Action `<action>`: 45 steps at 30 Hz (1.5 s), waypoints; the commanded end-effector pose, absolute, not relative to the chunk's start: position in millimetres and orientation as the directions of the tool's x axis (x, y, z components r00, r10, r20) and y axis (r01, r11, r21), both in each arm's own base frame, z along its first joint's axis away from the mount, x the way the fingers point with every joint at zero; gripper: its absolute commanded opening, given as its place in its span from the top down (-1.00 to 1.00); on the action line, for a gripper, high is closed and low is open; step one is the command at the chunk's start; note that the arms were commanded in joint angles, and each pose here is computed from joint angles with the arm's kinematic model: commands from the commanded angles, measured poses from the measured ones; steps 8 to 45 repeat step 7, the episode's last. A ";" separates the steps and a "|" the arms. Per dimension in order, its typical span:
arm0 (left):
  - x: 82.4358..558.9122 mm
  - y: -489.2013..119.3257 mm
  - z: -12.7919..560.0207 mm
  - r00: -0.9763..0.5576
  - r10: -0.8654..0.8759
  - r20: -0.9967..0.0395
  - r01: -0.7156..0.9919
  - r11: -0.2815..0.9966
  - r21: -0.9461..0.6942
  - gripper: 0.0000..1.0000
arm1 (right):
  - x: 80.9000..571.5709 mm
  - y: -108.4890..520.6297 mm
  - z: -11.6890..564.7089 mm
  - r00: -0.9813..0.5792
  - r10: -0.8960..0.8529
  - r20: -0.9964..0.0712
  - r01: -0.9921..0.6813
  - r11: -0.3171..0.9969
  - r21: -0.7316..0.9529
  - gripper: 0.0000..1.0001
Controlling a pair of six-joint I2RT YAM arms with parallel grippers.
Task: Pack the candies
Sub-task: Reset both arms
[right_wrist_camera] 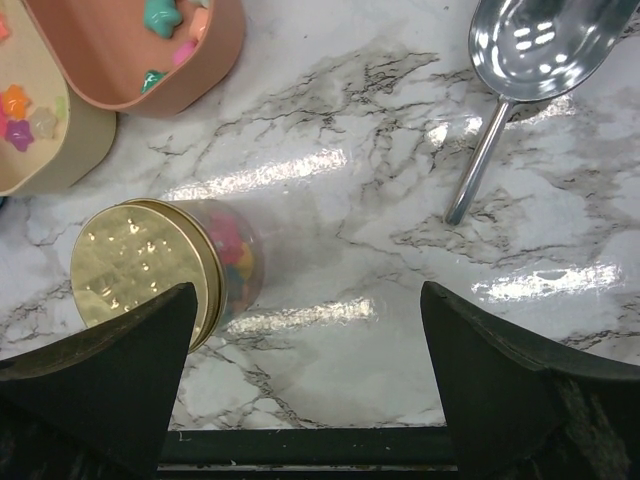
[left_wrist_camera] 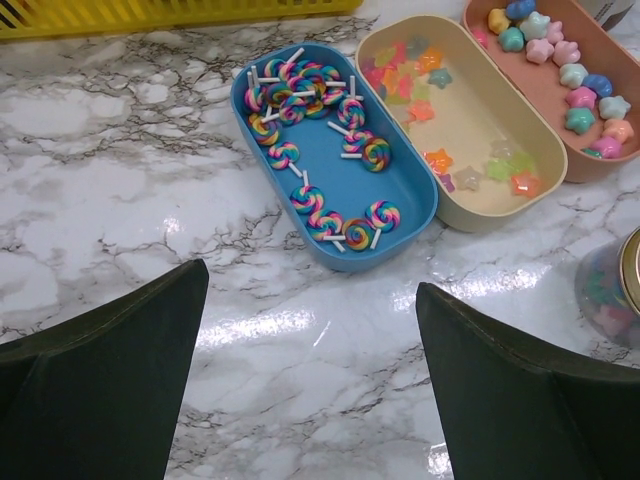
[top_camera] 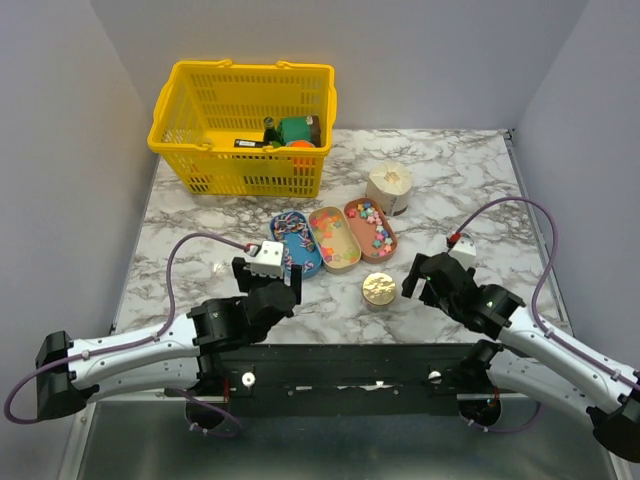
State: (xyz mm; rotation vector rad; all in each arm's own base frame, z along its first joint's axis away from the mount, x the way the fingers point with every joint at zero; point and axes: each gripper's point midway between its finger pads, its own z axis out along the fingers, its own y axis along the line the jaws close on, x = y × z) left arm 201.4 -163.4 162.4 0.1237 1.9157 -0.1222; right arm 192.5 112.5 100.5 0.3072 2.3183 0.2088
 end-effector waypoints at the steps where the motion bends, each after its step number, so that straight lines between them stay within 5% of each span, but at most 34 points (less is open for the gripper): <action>1: 204.2 -153.2 165.8 -0.309 0.004 -0.951 0.107 0.994 -0.030 -0.97 | 195.5 105.8 103.7 -0.651 0.294 -0.700 0.192 0.956 0.223 -1.00; 45: 204.0 -154.7 166.5 -0.311 0.003 -0.950 0.112 0.993 -0.033 -0.97 | 195.6 106.2 103.2 -0.650 0.301 -0.697 0.198 0.954 0.227 -1.00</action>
